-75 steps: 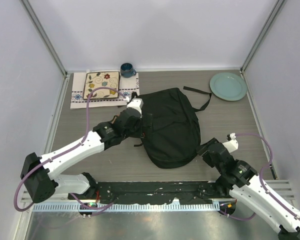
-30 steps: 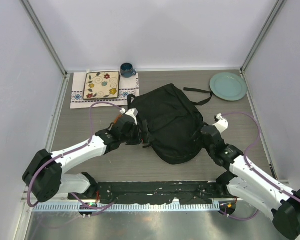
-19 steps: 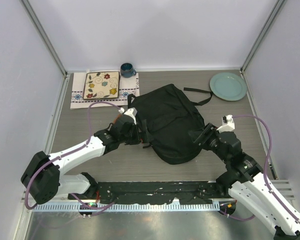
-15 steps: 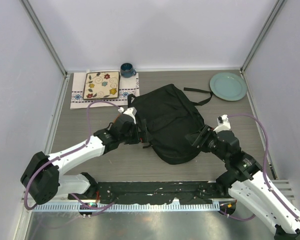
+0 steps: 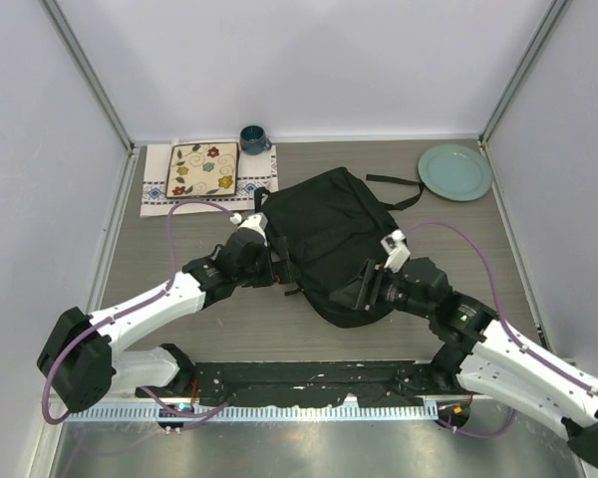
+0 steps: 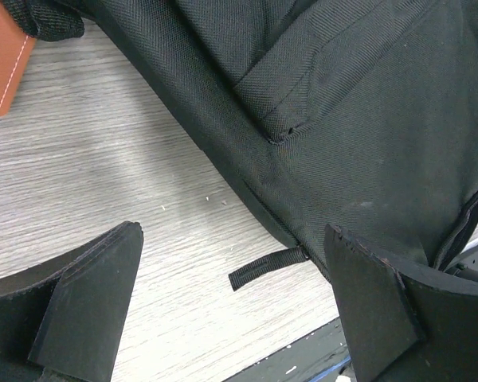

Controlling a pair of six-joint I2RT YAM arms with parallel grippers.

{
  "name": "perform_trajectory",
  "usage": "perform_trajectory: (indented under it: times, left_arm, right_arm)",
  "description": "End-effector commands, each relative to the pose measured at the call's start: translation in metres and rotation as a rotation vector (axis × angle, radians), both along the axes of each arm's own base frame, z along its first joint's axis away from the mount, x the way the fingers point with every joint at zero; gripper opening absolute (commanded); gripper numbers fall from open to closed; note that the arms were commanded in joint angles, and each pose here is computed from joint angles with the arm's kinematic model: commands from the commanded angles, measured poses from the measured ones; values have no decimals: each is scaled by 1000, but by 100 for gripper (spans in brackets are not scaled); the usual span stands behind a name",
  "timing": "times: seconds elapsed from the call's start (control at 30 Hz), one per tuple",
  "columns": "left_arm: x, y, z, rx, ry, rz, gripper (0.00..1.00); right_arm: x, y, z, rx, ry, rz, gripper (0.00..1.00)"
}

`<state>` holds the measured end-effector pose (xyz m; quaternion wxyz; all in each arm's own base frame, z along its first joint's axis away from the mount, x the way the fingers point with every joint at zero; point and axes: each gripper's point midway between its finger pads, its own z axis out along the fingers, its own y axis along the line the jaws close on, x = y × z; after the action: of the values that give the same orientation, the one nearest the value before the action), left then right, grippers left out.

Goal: Pack the student bag
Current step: Zip the student bag at the center of the board.

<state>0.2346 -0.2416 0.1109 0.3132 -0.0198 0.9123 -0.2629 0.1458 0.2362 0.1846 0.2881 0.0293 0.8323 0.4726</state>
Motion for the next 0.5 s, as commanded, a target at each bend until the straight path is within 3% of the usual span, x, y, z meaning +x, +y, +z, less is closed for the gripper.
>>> perform_trajectory:
  times: [0.0,0.47]
  left_arm:
    - [12,-1,25,-19,-62,26,100]
    - [12,-1,23,-13,-53,26,100]
  right_arm:
    - [-10,30,8,-2,-46,66,61]
    - [4,38,-22,-181,-93,1,62]
